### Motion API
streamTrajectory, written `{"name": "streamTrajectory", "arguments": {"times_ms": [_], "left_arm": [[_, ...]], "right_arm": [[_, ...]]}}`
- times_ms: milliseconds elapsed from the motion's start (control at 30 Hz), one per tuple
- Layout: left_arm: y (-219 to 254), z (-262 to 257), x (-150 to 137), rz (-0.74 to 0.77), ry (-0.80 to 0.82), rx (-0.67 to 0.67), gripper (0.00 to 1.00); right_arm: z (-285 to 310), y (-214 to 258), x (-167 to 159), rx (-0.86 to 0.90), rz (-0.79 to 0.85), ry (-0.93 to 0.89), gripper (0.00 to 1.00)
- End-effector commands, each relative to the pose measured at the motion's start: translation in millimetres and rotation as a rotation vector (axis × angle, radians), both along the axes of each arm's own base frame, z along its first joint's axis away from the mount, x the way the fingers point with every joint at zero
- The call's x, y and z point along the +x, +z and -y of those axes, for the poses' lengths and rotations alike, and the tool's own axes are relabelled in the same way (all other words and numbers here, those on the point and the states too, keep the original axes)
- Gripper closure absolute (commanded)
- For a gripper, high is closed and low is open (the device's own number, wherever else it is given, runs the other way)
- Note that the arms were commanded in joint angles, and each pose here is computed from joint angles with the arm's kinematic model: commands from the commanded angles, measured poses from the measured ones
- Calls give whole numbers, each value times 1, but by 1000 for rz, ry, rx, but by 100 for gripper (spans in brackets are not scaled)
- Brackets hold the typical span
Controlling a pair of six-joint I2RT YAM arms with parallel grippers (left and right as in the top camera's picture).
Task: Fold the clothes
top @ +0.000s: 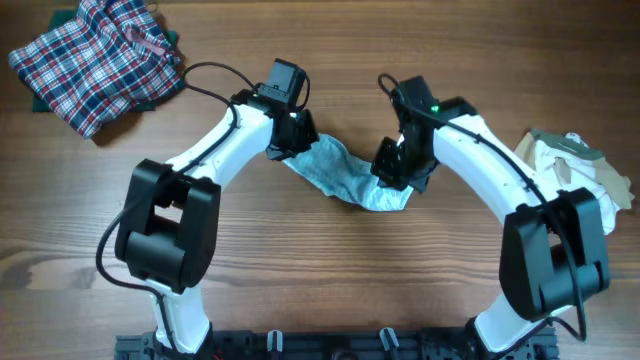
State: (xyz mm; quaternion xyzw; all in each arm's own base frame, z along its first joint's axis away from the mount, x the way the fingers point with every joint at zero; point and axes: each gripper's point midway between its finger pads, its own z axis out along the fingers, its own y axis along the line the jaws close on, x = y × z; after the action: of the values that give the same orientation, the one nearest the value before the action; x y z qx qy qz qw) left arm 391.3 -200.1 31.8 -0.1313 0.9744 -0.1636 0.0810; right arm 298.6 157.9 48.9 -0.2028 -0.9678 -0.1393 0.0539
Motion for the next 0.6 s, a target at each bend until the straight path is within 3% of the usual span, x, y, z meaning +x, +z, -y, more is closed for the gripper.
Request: {"name": "streamTrajectory", "arguments": {"times_ms": [0,367,567], "left_arm": [[-10,-12,5,0,-14,18,93],[-35,-14,1,-70,-8,-8,96],[-43,-17,-7,-112,-7,7,91]], "right_arm": [[3,-15,-7,-4,14,-5,96],[17,-26,-5,-78,43,-9,95],[36,-39,-14,-176,29,-35,95]]}}
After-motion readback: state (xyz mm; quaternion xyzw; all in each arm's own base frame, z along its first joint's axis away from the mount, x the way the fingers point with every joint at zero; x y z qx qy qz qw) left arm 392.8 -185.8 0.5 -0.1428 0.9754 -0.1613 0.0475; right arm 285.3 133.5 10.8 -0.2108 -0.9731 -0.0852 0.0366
